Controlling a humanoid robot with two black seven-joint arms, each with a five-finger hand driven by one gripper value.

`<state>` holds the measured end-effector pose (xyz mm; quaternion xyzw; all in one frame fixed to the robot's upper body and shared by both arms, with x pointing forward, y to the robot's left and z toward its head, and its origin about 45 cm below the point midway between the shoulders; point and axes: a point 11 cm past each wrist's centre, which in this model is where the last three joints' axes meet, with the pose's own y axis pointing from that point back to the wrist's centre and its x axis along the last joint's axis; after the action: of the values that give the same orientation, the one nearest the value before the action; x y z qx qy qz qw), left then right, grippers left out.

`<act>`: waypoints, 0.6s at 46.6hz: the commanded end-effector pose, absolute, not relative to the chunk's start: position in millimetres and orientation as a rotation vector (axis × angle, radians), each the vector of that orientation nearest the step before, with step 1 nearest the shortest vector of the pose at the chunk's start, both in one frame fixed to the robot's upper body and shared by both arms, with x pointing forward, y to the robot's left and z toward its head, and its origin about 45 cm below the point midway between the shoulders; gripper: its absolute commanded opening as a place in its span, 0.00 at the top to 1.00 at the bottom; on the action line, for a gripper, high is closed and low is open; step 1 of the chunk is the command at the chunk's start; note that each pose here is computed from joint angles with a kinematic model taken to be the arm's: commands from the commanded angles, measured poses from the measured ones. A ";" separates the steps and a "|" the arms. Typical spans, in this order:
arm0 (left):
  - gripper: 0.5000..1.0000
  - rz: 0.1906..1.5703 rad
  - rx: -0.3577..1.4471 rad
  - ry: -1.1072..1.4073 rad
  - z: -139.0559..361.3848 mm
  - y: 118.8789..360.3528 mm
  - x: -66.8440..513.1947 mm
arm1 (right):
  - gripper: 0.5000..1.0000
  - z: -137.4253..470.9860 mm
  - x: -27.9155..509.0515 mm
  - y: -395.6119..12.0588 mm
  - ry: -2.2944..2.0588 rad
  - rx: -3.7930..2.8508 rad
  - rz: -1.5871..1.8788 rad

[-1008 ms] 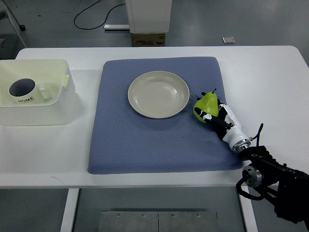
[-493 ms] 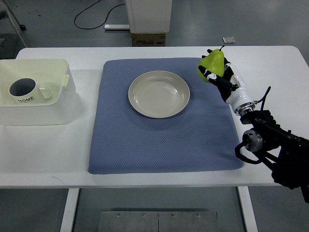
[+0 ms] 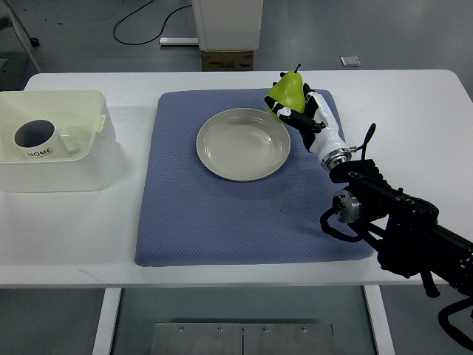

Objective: Place pear on plate with right hand
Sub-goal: 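Carry the pear over the cream plate and lower it onto it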

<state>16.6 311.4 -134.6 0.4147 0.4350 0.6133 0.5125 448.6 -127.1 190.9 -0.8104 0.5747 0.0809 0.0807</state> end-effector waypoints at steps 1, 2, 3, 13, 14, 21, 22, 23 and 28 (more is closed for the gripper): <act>0.00 1.475 0.997 1.046 -134.6 311.4 16.7 | 1.00 192.8 450.7 -122.2 1.715 -2.448 0.229; 0.00 1.475 0.998 1.047 -134.7 311.3 16.6 | 1.00 193.4 451.6 -122.0 1.715 -2.454 0.224; 0.00 1.475 0.998 1.047 -134.7 311.3 16.6 | 1.00 193.0 452.0 -122.3 1.718 -2.461 0.218; 0.00 1.475 0.998 1.047 -134.7 311.3 16.6 | 1.00 192.2 454.0 -118.2 1.714 -2.537 0.178; 0.00 1.475 0.997 1.046 -134.6 311.4 16.7 | 1.00 190.9 454.2 -119.2 1.719 -2.544 0.170; 0.00 1.475 0.997 1.046 -134.6 311.4 16.7 | 1.00 186.4 456.7 -124.2 1.751 -2.570 0.158; 0.00 1.475 0.998 1.047 -134.7 311.3 16.6 | 1.00 186.3 457.0 -124.3 1.752 -2.575 0.156; 0.00 1.475 0.997 1.046 -134.6 311.4 16.7 | 1.00 185.4 457.0 -124.5 1.755 -2.583 0.153; 0.00 1.475 0.997 1.046 -134.6 311.4 16.7 | 1.00 178.5 457.7 -129.3 1.785 -2.619 0.139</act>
<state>16.6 311.4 -134.6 0.4148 0.4350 0.6132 0.5125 456.6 -126.8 180.5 -0.8262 0.5614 0.0467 -0.0060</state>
